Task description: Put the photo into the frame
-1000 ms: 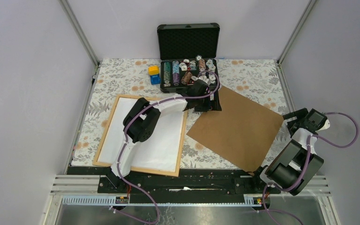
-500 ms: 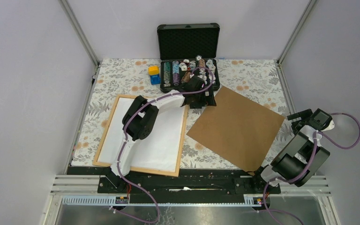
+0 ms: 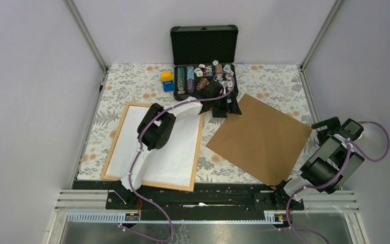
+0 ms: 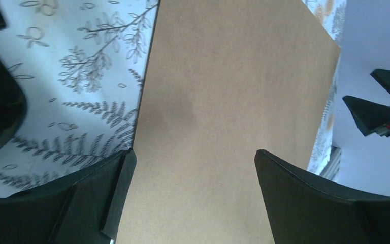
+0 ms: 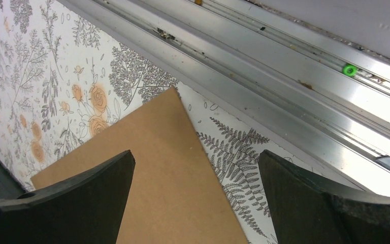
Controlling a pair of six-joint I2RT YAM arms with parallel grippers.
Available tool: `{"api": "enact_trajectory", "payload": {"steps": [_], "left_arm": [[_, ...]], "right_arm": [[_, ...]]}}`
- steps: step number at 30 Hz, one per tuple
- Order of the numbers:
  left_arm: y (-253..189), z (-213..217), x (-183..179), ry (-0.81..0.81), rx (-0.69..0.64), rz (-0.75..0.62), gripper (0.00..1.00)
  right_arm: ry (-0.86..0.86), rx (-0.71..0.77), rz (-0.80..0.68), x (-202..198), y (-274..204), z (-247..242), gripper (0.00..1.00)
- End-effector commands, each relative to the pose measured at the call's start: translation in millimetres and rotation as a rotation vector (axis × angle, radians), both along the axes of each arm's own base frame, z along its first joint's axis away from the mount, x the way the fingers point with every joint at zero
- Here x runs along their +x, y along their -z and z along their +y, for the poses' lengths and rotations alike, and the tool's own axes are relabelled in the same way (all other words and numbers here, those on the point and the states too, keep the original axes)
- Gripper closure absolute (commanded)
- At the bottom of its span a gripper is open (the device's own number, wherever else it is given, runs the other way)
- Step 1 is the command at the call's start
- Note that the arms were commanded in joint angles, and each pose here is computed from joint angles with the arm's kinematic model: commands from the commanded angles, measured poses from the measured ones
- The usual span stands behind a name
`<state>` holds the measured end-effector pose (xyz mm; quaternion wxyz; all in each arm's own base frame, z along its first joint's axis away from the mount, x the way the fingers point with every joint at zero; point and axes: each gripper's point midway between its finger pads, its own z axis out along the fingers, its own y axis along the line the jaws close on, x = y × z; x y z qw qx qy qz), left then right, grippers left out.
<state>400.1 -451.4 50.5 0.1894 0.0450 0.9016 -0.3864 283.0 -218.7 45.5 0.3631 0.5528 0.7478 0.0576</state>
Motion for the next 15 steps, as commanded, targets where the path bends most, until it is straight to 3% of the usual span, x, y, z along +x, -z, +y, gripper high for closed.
{"api": "enact_trajectory", "payload": {"steps": [1, 10, 15], "left_arm": [[71, 3, -50, 0.074, 0.097, 0.212, 0.01], [69, -7, -58, 0.121, 0.066, 0.217, 0.01], [73, -11, -57, 0.126, 0.063, 0.226, 0.01]], "right_arm": [[-0.010, -0.014, -0.074, 14, -14, -12, 0.00], [0.073, -0.021, 0.000, -2, 5, -28, 0.00], [0.063, 0.025, -0.102, 17, 3, -35, 0.00]]}}
